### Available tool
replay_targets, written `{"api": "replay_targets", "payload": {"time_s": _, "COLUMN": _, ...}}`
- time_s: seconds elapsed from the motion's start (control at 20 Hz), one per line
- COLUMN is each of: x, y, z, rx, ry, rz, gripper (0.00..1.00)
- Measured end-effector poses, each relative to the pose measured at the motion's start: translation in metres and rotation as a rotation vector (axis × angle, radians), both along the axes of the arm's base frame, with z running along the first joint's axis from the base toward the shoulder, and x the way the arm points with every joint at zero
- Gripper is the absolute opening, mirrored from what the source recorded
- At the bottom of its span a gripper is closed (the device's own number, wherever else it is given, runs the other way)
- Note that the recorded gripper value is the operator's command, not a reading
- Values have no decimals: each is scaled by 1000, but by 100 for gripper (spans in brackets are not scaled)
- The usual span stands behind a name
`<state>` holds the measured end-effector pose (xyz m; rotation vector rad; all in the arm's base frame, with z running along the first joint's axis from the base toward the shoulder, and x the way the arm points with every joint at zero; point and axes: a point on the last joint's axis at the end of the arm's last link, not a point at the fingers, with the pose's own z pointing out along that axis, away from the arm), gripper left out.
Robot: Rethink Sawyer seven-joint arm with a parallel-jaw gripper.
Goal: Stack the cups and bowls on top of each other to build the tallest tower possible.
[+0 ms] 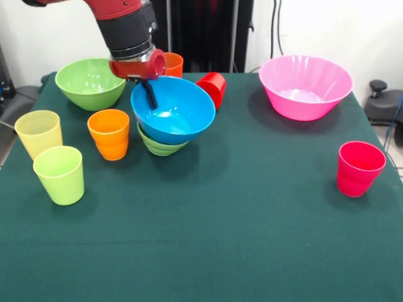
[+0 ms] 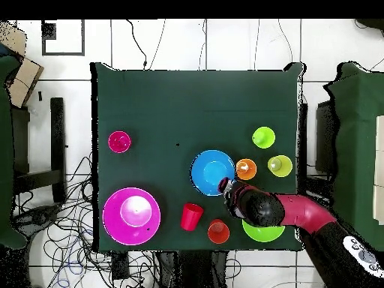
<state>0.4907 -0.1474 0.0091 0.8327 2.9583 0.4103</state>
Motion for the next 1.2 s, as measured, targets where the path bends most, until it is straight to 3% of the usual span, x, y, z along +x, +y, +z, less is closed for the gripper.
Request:
{"api": "replay_targets", "payload": {"time_s": 0.45, "x": -6, "y": -14, "z": -2, "rx": 8, "ry": 4, "rz": -33, "gripper": 0}}
{"api": "replay_targets", "payload": {"time_s": 0.8, "x": -12, "y": -36, "z": 0, "rx": 7, "ry": -2, "rz": -78, "gripper": 0}}
{"api": "replay_targets", "payload": {"time_s": 1.2, "x": -11, "y": -37, "z": 0, "rx": 6, "ry": -4, "rz": -79, "gripper": 0}}
